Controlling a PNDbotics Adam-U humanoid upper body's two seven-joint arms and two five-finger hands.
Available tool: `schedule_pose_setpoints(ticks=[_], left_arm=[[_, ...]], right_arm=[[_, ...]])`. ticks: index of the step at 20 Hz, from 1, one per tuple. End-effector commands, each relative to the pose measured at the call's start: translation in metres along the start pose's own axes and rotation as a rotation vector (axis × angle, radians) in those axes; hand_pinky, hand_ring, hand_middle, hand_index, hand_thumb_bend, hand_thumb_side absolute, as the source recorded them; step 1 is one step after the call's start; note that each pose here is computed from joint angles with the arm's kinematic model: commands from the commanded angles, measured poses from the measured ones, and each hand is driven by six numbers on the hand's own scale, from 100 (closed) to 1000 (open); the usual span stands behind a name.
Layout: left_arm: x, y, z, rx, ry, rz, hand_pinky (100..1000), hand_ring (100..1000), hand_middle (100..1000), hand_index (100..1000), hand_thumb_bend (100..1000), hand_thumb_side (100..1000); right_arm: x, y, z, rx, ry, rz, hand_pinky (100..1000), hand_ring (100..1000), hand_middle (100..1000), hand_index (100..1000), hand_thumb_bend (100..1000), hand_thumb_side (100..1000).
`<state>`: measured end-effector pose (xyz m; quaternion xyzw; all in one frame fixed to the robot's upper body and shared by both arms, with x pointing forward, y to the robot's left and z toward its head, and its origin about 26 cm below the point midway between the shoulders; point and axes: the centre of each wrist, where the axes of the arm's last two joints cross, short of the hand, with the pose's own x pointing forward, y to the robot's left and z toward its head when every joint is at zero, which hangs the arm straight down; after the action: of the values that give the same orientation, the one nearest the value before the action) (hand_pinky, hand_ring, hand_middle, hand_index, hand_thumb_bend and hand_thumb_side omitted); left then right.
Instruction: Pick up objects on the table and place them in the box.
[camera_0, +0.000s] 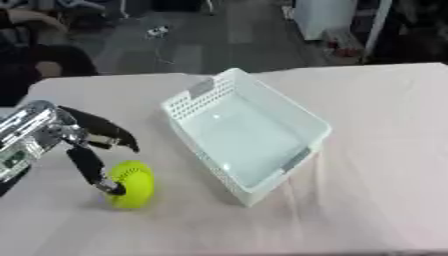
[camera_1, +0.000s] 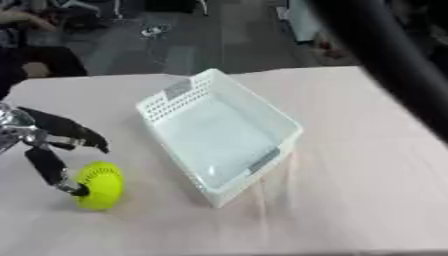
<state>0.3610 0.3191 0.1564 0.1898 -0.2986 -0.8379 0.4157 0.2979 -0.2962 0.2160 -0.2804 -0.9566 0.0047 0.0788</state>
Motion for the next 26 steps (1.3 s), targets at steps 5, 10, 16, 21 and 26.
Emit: schedule_pose_setpoints(ticks=[5,10,16,21,26], left_arm=[[-0.001,-0.003,-0.001,-0.016,-0.038,0.025,1000,1000,1000,1000,441,720],[-0.005,-0.015,-0.007,-0.068,-0.044,-0.023,1000,1000,1000,1000,430,656],[-0.011,-0.025,-0.013,-0.110,-0.065,-0.094,1000,1000,1000,1000,451,574],[-0.015,-0.033,-0.024,-0.106,-0.119,-0.056,1000,1000,1000,1000,454,568],[-0.018,-0.043,-0.037,-0.105,-0.158,-0.007,909,882,1000,1000,441,507]], right_arm=[[0.003,0.000,-0.012,-0.013,-0.041,-0.012,347,507,563,597,100,1000],[0.003,0.001,-0.012,-0.016,-0.041,-0.014,348,508,563,597,100,1000],[0.003,0.002,-0.012,-0.017,-0.040,-0.020,347,510,563,597,100,1000],[0.004,0.003,-0.011,-0.022,-0.036,-0.024,346,509,560,598,100,1000],[0.004,0.004,-0.012,-0.030,-0.036,-0.028,333,509,558,598,100,1000]])
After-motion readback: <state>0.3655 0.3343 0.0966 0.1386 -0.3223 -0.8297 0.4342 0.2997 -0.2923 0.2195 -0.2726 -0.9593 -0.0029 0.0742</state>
